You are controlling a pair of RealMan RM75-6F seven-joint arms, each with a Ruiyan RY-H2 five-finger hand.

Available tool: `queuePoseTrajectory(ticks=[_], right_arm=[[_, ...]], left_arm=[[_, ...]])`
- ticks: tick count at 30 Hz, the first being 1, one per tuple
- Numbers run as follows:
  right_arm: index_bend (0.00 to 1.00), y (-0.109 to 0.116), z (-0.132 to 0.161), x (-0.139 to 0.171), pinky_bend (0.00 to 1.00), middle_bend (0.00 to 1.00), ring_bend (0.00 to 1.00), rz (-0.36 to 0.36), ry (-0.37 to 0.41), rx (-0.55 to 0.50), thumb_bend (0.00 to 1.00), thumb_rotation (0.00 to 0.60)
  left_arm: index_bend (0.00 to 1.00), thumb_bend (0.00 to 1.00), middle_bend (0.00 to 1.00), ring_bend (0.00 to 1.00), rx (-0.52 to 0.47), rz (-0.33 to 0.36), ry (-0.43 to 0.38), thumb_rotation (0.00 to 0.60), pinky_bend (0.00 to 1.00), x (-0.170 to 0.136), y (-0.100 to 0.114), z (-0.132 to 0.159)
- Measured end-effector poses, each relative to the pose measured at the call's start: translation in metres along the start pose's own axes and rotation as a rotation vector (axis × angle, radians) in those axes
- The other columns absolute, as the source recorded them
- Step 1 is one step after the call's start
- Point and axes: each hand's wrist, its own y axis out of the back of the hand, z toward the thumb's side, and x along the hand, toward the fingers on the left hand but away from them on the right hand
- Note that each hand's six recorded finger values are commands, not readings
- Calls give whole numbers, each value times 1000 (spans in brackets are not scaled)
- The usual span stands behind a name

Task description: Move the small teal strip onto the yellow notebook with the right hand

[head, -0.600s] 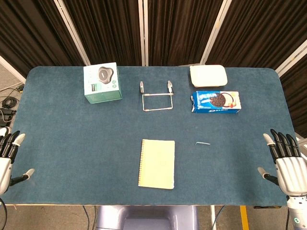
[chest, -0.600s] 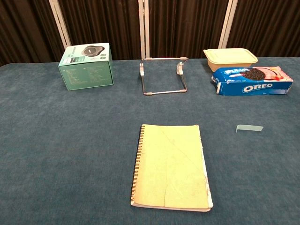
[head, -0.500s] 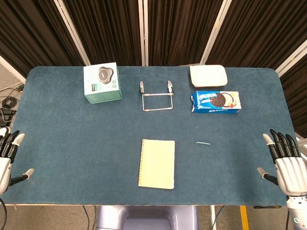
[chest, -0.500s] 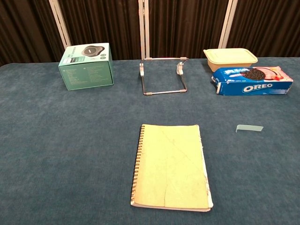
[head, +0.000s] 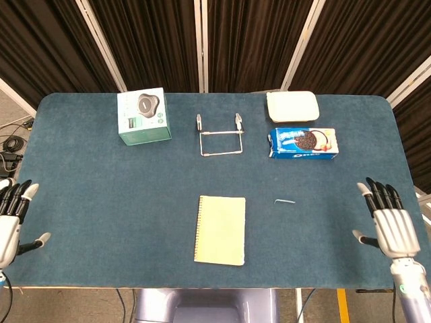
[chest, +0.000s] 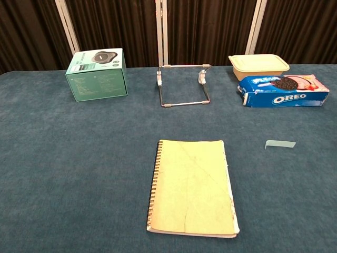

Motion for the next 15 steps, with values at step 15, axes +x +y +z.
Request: queuePoseTrajectory(ticks=[15], right_arm=[[459, -79, 37, -102, 0, 0, 0, 196, 24, -6, 209, 600]], left_arm=[[0, 0, 0, 0, 56, -35, 84, 600, 0, 19, -19, -13]])
